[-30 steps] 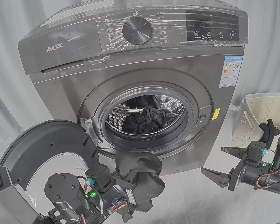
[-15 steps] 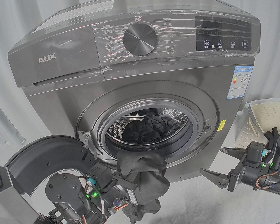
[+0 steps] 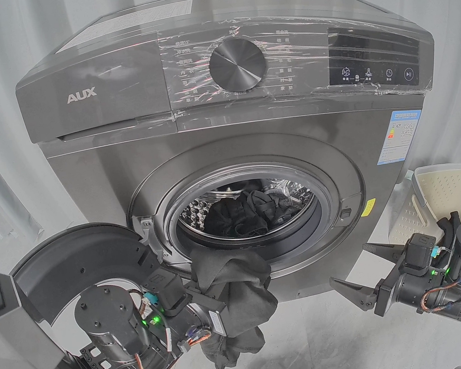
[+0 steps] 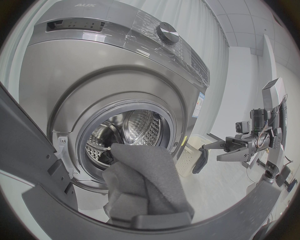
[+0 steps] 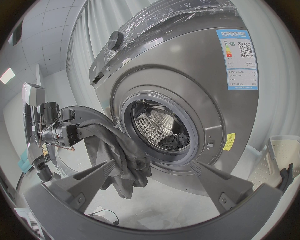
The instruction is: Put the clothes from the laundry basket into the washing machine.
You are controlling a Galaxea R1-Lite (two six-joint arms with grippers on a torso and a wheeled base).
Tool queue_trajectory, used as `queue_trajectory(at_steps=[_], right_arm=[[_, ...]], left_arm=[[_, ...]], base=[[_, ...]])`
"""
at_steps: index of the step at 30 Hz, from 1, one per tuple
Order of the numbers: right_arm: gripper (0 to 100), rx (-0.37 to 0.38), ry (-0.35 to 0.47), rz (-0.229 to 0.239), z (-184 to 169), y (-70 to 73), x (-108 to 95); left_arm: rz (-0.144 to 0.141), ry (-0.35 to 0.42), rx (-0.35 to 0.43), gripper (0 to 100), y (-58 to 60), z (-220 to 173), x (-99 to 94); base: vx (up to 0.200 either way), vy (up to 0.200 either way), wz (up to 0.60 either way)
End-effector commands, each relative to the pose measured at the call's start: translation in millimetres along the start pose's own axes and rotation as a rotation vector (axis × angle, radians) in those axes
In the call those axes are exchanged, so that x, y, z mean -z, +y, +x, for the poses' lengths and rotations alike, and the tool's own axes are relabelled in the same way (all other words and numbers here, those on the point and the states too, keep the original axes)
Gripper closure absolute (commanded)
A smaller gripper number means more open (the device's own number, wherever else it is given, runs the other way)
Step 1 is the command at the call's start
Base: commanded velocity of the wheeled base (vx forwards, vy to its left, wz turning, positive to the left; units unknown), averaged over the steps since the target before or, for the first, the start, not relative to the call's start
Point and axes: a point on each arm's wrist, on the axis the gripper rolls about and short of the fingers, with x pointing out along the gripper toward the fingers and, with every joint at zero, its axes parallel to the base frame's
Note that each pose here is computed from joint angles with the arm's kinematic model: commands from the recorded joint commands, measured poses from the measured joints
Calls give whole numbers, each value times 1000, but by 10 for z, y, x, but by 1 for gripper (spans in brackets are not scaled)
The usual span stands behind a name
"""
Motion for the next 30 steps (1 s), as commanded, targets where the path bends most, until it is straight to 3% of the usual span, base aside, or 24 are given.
queue_trajectory(at_steps=[1, 14, 20, 23, 27, 30], right_arm=[[0, -1, 1, 0, 4, 1, 3], [0, -1, 1, 0, 4, 1, 3], [0, -14, -13, -4, 7, 42, -21], [0, -18, -3, -3, 9, 47, -3], [0, -19, 3, -2, -1, 48, 8], [0, -22, 4, -2, 3, 52, 9]], left_arm=[[0, 1, -1, 100, 0, 2, 6], [5, 13, 3, 100, -17, 28, 47], [7, 4, 48, 100, -133, 128, 62], [27, 43, 37, 100, -160, 354, 259], [17, 69, 29, 100, -81, 482, 381], [2, 51, 26, 100, 71, 705, 431]], base=[[0, 0, 0], [0, 0, 0], [0, 0, 0], [0, 0, 0], [0, 0, 0], [0, 0, 0]])
